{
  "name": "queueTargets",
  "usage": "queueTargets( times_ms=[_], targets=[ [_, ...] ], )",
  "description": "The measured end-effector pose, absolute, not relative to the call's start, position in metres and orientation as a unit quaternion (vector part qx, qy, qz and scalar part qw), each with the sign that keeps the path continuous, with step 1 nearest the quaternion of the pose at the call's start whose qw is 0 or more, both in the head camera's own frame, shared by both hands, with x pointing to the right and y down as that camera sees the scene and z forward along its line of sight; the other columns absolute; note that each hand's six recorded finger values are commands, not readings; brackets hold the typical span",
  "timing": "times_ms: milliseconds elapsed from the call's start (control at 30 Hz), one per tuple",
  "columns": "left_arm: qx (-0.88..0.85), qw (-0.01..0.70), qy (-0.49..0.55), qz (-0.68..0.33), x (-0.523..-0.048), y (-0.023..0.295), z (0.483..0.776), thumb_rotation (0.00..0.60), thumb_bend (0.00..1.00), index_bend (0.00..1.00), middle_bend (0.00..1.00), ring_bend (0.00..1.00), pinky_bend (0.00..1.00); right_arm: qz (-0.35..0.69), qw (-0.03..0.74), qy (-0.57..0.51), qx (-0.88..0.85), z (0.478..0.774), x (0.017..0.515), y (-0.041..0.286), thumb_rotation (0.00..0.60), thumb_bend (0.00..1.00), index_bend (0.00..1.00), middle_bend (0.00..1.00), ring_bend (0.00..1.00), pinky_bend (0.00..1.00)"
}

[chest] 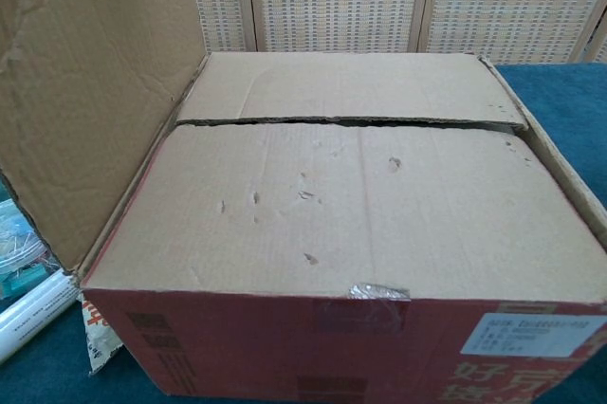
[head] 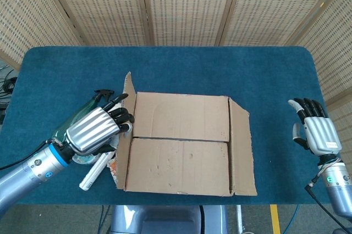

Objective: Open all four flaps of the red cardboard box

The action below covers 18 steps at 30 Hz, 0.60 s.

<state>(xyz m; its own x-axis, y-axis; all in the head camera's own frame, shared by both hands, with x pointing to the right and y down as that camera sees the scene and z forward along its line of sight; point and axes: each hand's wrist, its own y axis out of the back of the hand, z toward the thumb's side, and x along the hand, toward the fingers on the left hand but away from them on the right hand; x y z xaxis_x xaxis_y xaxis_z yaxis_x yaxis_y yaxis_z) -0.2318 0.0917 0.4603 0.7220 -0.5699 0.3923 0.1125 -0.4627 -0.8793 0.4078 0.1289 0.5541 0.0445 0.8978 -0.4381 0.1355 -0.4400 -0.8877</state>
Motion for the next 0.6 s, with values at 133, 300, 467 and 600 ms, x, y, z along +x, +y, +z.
queueTargets(
  times_ms=[133,300,467,600],
  targets=[
    [-0.779,0.499,0.151,-0.35,-0.246,0.094,0.456,0.349,1.0,0.54,0.35,0.28,0.0,0.558,0.342,-0.403,-0.64,0.555,0.404,0.128,0.6,0.77,0.11,0.1,0.0,0.02],
    [-0.774,0.499,0.152,-0.358,-0.264,0.101,0.452,0.347,1.0,0.54,0.35,0.28,0.0,0.557,0.341,-0.4,-0.643,0.557,0.399,0.128,0.6,0.77,0.11,0.1,0.0,0.02],
    [-0.768,0.494,0.148,-0.381,-0.283,0.106,0.455,0.349,0.98,0.54,0.35,0.28,0.0,0.556,0.342,-0.4,-0.644,0.557,0.397,0.128,0.6,0.77,0.11,0.1,0.0,0.02],
    [-0.764,0.484,0.147,-0.4,-0.298,0.11,0.461,0.348,0.98,0.54,0.35,0.28,0.0,0.554,0.341,-0.402,-0.644,0.557,0.396,0.129,0.6,0.76,0.11,0.1,0.0,0.02]
  ],
)
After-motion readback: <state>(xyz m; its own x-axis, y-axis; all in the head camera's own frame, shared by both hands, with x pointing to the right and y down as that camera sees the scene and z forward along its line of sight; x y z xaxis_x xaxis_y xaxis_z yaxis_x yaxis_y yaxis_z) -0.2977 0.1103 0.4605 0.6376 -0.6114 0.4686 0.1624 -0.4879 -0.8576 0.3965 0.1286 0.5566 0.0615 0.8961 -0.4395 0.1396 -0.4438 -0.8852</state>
